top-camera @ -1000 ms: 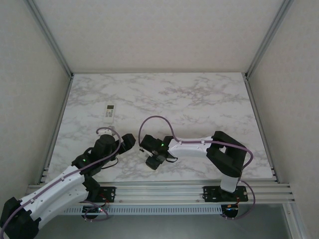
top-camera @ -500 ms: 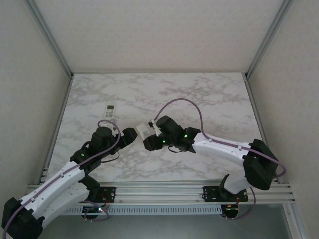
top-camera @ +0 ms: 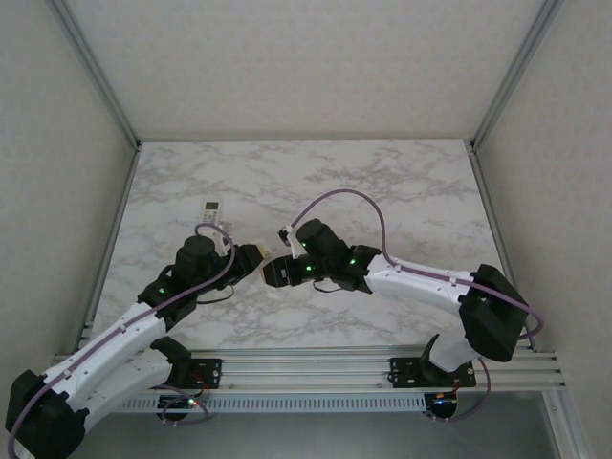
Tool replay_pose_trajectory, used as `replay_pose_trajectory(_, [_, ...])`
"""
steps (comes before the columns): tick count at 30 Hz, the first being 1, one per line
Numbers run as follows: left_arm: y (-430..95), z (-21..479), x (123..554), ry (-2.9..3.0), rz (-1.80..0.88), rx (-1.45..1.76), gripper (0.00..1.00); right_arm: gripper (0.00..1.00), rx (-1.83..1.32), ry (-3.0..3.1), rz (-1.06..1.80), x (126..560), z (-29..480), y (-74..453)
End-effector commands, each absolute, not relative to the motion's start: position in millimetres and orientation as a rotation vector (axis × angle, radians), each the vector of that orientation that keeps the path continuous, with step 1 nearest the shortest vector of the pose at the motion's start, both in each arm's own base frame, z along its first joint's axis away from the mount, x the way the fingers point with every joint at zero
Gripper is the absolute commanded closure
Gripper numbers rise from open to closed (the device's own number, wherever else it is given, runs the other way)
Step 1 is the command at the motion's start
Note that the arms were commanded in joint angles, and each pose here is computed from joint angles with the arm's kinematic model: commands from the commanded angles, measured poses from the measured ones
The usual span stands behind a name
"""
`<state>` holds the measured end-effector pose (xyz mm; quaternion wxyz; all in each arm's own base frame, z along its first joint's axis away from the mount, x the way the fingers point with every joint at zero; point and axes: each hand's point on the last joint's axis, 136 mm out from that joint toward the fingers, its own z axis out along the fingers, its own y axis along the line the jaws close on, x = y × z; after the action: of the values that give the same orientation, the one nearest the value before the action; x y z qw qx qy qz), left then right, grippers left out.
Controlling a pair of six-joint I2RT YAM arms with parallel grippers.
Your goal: Load the batteries into the remote control
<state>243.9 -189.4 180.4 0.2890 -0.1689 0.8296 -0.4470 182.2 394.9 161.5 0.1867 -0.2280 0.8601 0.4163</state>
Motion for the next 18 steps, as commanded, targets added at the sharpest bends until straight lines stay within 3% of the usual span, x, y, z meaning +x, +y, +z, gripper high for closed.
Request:
replay_pose_trajectory(1, [-191,185,247,2.213,-1.199,-0.436,0.9,0.53,-0.667,2.393,1.269,173,171,410])
replay_pose_trajectory(9, [-182,181,250,2.279,-1.045,-0.404,1.0,0.15,-0.613,2.411,1.165,187,179,397])
replay_pose_trajectory(15, [-157,175,261,2.416,-0.685,-0.345,1.0,0.05,-0.51,2.346,1.113,205,206,349])
replay_pose_trajectory(18, [-153,171,281,2.533,-0.422,-0.289,1.0,0.01,-0.277,2.384,0.882,233,192,290])
